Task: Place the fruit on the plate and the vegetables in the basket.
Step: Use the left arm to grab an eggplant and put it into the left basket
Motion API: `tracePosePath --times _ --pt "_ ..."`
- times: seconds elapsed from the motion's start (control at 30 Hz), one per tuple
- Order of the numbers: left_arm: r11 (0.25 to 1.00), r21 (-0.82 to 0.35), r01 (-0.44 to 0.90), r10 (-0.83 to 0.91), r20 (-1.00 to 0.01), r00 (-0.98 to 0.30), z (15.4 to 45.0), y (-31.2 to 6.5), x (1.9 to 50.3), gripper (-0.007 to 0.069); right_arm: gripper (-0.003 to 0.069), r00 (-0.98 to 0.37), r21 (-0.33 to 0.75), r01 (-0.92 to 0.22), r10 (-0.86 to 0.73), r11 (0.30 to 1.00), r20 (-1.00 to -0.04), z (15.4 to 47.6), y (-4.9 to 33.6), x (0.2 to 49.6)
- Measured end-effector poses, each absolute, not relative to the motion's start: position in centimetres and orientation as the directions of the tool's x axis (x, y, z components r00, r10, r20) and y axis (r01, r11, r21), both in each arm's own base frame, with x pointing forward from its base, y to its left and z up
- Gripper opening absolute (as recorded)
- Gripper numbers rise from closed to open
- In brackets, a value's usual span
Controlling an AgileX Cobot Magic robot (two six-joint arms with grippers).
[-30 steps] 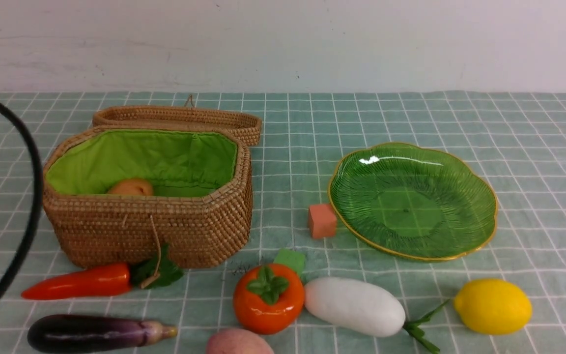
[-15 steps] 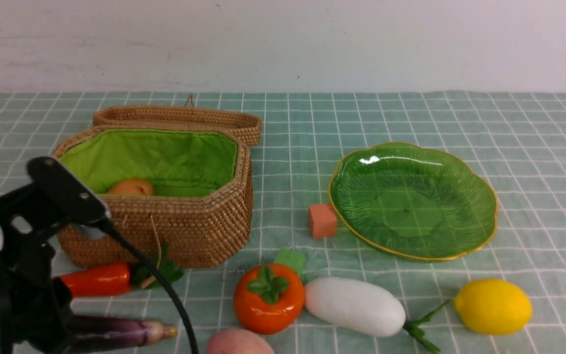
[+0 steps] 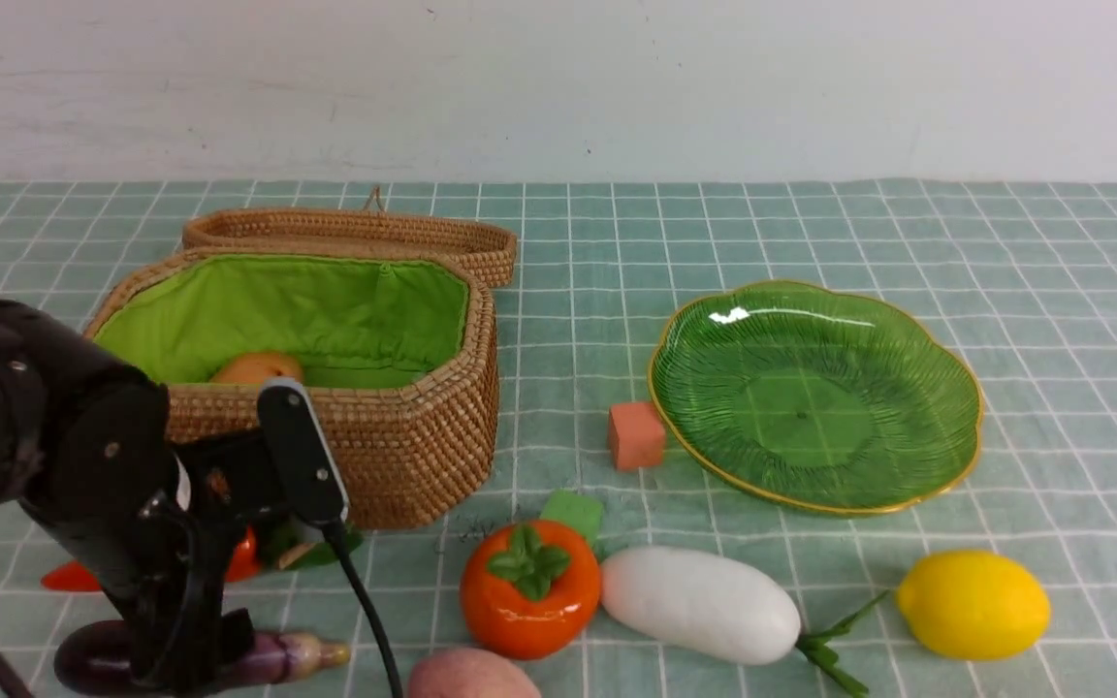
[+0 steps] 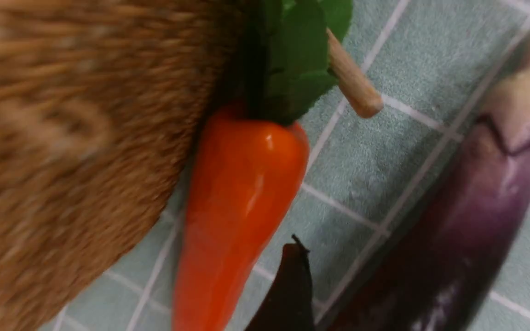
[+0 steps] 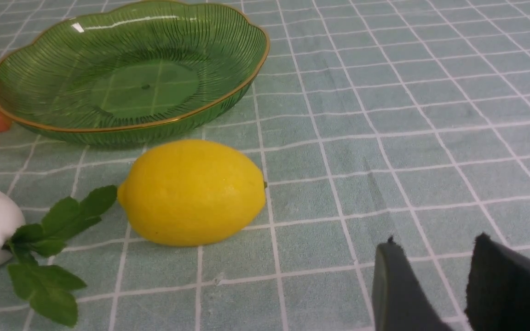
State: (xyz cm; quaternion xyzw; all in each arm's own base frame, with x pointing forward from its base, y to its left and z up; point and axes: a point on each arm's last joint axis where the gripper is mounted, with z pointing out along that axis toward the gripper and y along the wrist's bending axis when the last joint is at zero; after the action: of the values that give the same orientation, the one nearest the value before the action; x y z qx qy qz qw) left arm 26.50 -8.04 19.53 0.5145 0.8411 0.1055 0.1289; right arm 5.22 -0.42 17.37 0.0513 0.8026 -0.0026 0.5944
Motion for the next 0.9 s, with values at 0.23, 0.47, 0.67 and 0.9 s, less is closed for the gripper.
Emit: tracePosePath --times 0.23,0.47,0.67,0.9 --pt "0.446 0.213 0.870 0.892 -0.023 -0.452 15.7 -8.5 27.4 0.0594 0.0242 -0.288 0.057 0.085 0.079 0.995 -0.954 17.4 -0.4 5.2" --pt "0.471 0.183 0.863 0.879 -0.017 -0.476 15.8 -8.5 27.1 0.0324 0.0242 -0.288 0.057 0.085 0.079 0.995 -0.954 17.4 -0.4 5.2" --pt "0.484 0.251 0.838 0.874 -0.085 -0.479 19.7 -8.0 25.8 0.0325 0.0242 -0.288 0.057 0.085 0.079 0.995 -0.954 17.4 -0.4 5.2" --pt "0.436 0.585 0.684 0.899 -0.255 -0.355 30.4 -5.1 20.7 0.0325 0.0242 -0.288 0.057 0.085 0.079 0.995 -0.954 17.4 -0.4 5.2"
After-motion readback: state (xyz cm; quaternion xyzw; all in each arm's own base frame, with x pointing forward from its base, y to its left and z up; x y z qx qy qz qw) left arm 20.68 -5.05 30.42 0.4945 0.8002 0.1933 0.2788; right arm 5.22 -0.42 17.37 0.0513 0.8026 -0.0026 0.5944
